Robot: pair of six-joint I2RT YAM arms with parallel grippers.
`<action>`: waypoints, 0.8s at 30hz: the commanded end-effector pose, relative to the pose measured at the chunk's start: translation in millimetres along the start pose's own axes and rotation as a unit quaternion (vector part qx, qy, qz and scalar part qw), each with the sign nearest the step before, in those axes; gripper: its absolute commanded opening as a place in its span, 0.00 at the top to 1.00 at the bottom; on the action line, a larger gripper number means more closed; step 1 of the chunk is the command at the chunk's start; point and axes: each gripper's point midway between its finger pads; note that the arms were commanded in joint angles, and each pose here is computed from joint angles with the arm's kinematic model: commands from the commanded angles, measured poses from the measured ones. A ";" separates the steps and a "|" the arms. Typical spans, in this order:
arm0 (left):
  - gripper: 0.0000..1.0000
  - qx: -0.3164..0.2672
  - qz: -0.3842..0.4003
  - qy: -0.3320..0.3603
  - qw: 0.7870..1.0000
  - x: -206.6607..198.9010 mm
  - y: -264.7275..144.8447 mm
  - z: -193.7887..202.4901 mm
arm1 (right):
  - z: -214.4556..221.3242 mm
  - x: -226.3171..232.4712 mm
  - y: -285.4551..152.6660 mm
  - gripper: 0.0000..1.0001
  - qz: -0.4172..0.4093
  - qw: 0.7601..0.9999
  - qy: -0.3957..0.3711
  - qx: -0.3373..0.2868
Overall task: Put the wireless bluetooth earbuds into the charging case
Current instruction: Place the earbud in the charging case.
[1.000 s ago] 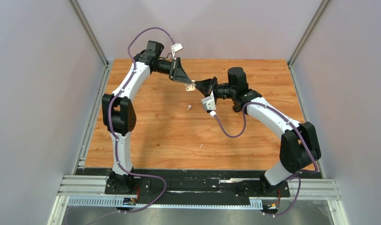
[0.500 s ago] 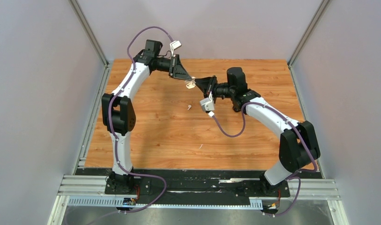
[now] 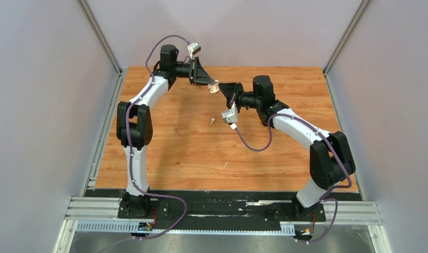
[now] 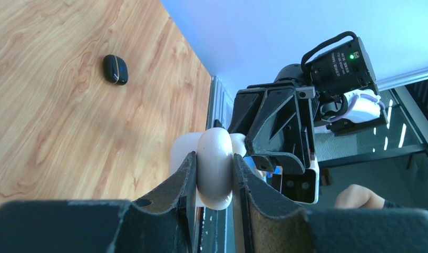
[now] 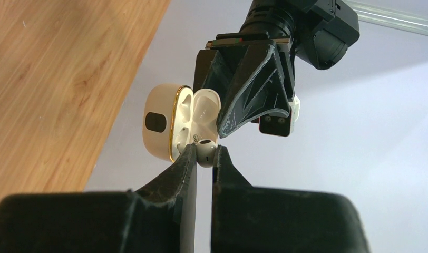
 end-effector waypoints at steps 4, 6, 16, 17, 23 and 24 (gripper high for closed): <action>1.00 0.058 0.047 0.025 0.997 -43.2 2.9 17.2 | -11.1 22.7 3.3 0.97 -0.036 0.999 -0.002 -0.011; 1.00 0.058 0.047 0.024 0.997 -43.7 3.3 17.8 | -10.7 23.8 5.0 0.90 -0.041 0.999 -0.001 -0.009; 1.00 0.058 0.046 0.023 0.997 -42.5 3.4 18.7 | -6.2 23.5 8.6 0.83 -0.050 0.998 0.027 0.006; 1.00 0.058 0.046 0.022 0.997 -42.3 3.8 18.9 | -4.9 23.1 8.4 0.83 -0.051 0.998 0.033 0.008; 1.00 0.057 0.046 0.022 0.997 -41.8 3.6 18.7 | 4.7 19.2 6.9 0.83 -0.053 0.996 0.059 0.027; 1.00 0.057 0.046 0.021 0.997 -41.5 3.6 18.6 | 5.8 18.5 6.1 0.84 -0.053 0.996 0.060 0.030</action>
Point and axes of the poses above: each gripper's point midway between its finger pads, its own y axis out along the fingers, its own x axis along the line the jaws close on, z = x × y, and after that the axes turned 8 degrees about -y, right-handed
